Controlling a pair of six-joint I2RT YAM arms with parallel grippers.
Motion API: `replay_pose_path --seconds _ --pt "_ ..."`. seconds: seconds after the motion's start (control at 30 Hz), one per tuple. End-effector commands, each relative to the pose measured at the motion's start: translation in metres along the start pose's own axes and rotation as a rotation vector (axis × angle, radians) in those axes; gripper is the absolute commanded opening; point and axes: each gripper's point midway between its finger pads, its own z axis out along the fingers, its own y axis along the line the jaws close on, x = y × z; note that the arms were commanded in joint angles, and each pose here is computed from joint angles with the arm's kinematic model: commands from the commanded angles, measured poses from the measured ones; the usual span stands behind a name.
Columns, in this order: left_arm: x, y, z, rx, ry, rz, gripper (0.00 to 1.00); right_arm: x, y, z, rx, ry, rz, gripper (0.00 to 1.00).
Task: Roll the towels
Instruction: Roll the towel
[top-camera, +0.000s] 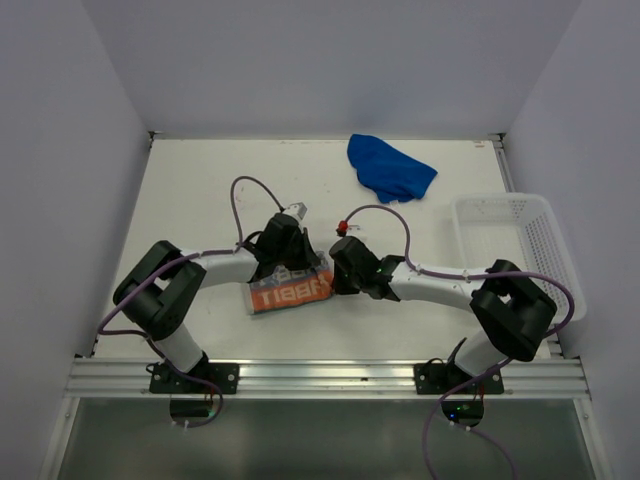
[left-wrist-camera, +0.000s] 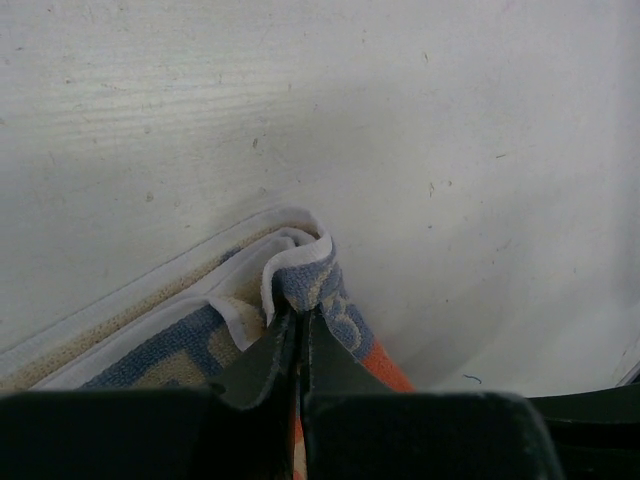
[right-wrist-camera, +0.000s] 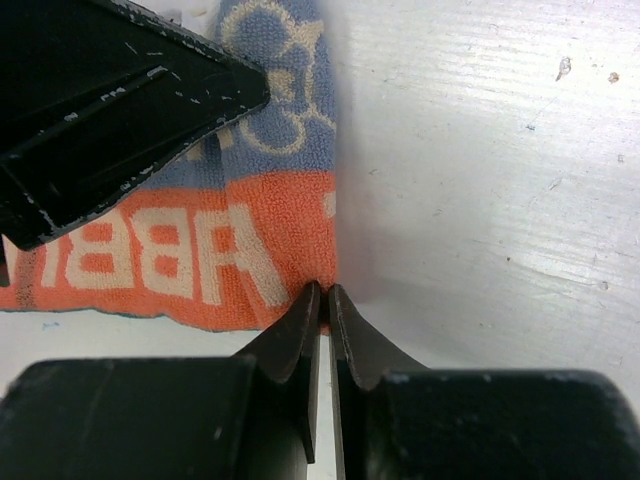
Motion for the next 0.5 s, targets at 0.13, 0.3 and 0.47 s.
replay_pose_path --seconds 0.13,0.3,0.47 --pt "-0.014 0.011 -0.002 -0.03 -0.081 0.011 0.0 -0.008 0.009 -0.009 -0.006 0.009 -0.022 0.22" --pt "-0.008 0.012 0.0 -0.019 -0.071 -0.004 0.0 -0.02 0.018 -0.02 -0.036 -0.027 -0.004 0.41" --pt "-0.005 0.013 0.001 -0.014 -0.063 -0.009 0.0 -0.024 0.028 -0.016 -0.083 -0.038 0.04 0.51"
